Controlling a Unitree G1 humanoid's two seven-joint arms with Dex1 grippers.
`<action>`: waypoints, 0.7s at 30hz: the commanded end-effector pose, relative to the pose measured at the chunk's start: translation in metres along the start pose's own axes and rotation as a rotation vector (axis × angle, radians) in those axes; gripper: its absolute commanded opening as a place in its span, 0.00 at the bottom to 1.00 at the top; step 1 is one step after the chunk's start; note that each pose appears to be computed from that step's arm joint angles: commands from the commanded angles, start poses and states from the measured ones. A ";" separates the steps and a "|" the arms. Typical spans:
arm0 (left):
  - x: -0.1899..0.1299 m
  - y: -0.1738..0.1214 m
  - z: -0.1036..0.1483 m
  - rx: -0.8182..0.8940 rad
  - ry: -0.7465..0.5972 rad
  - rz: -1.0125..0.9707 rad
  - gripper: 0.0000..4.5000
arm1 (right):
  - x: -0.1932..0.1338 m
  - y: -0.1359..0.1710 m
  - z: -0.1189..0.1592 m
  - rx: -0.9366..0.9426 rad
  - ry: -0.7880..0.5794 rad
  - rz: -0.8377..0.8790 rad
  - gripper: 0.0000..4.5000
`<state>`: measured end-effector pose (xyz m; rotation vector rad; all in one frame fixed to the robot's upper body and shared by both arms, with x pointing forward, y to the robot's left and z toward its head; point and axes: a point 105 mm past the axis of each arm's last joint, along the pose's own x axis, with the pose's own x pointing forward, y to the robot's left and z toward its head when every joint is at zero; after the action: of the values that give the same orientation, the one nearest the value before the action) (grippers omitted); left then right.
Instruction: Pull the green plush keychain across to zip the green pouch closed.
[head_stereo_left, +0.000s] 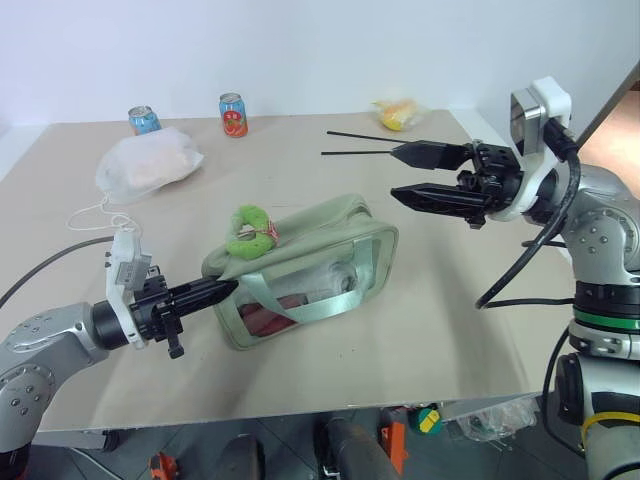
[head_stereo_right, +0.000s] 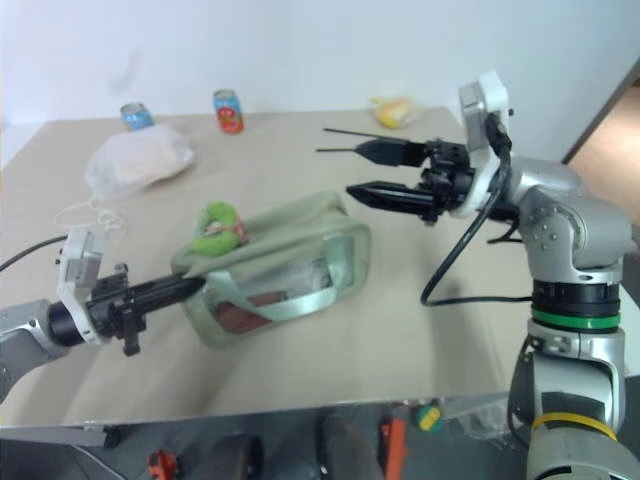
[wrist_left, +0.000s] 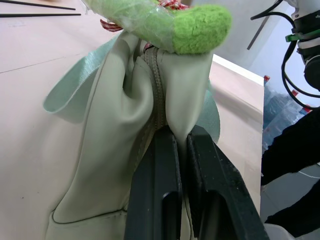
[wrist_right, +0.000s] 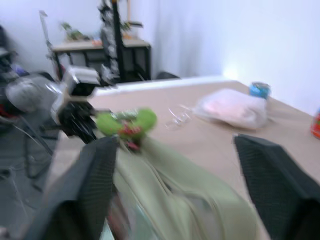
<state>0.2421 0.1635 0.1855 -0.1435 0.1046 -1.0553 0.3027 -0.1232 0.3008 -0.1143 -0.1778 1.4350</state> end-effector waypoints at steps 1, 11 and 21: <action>0.002 0.001 -0.003 -0.008 0.015 -0.006 0.00 | 0.031 0.013 -0.013 -0.169 0.171 0.097 0.83; 0.008 0.005 0.001 0.000 0.019 -0.033 0.00 | 0.096 0.002 -0.035 -0.501 0.342 0.202 0.83; 0.009 0.005 0.002 0.002 0.014 -0.042 0.00 | 0.117 0.017 -0.025 -0.491 0.268 0.319 0.83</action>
<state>0.2505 0.1577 0.1873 -0.1384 0.1066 -1.0982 0.3118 -0.0054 0.2679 -0.7558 -0.2550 1.6288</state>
